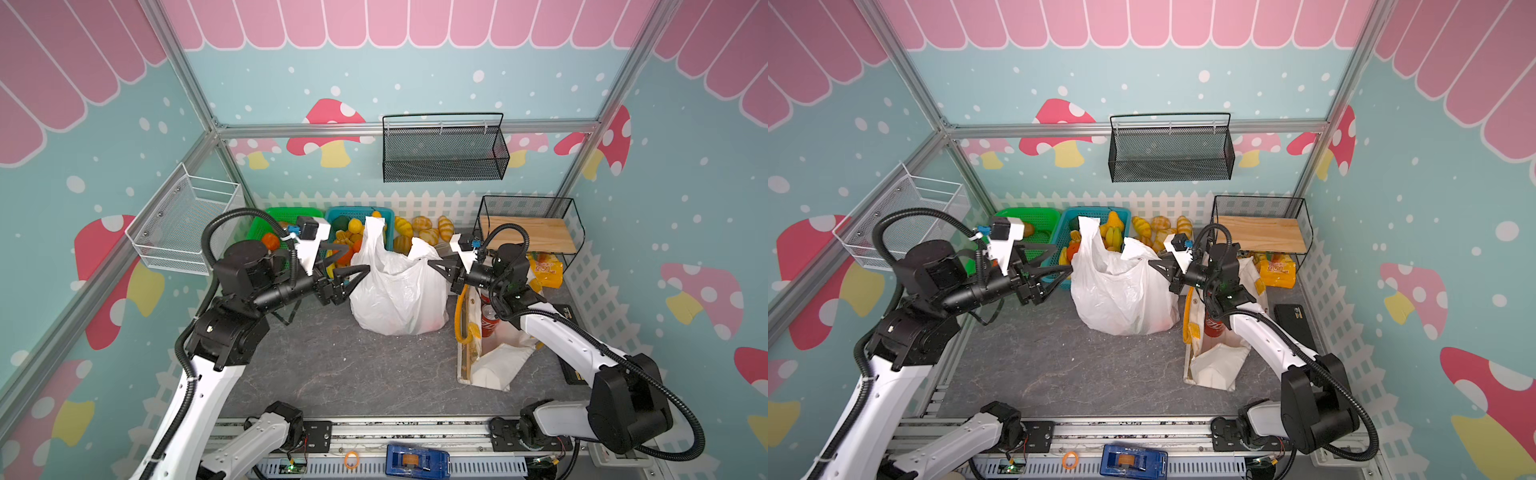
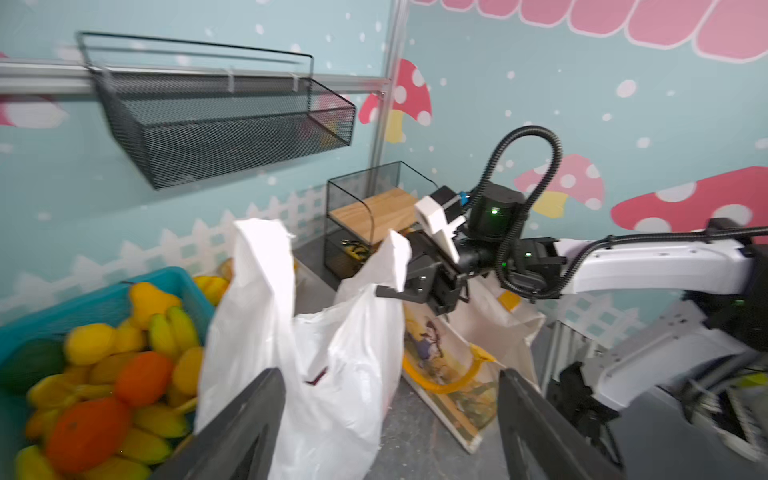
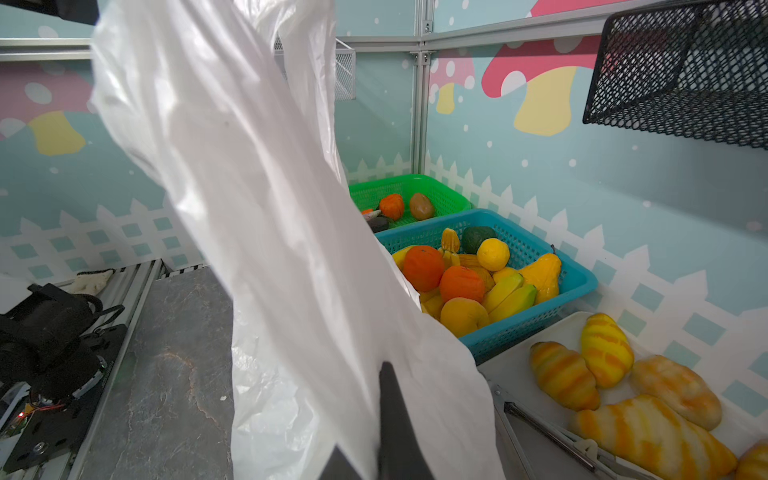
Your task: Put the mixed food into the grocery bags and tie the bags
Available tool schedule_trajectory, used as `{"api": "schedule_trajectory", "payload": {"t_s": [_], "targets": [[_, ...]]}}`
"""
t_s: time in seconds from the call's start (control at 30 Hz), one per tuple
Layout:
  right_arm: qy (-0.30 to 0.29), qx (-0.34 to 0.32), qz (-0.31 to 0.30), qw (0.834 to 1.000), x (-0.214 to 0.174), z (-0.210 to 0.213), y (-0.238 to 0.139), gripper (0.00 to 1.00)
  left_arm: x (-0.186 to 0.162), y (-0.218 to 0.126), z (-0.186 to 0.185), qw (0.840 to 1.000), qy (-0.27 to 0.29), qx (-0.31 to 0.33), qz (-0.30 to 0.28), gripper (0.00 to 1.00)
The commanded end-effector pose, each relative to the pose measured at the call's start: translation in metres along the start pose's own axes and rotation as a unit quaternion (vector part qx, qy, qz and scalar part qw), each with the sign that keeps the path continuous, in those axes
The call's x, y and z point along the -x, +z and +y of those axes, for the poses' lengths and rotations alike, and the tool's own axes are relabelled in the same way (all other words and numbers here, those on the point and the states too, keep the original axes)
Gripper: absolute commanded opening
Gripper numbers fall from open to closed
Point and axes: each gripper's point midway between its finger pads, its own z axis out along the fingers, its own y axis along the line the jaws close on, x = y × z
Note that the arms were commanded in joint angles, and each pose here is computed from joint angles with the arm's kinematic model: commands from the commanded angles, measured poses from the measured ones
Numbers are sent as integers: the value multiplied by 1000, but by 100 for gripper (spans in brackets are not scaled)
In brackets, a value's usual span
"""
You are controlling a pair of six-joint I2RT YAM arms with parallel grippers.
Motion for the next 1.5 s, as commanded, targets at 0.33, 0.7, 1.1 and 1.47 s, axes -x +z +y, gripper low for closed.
{"api": "schedule_trajectory", "payload": {"t_s": [0.33, 0.7, 1.1, 1.47], "targets": [[-1, 6, -15, 1000, 14, -2, -1, 0, -57, 60, 61, 992, 30, -100, 66, 96], [2, 9, -23, 1000, 20, -5, 1, 0, -73, 88, 71, 984, 21, -159, 78, 63], [13, 11, -23, 1000, 20, -5, 2, 0, -76, 98, 79, 984, 28, -164, 59, 63], [10, 13, -22, 1000, 21, -4, 2, 0, -76, 86, 93, 979, 9, -192, 63, 88]]}}
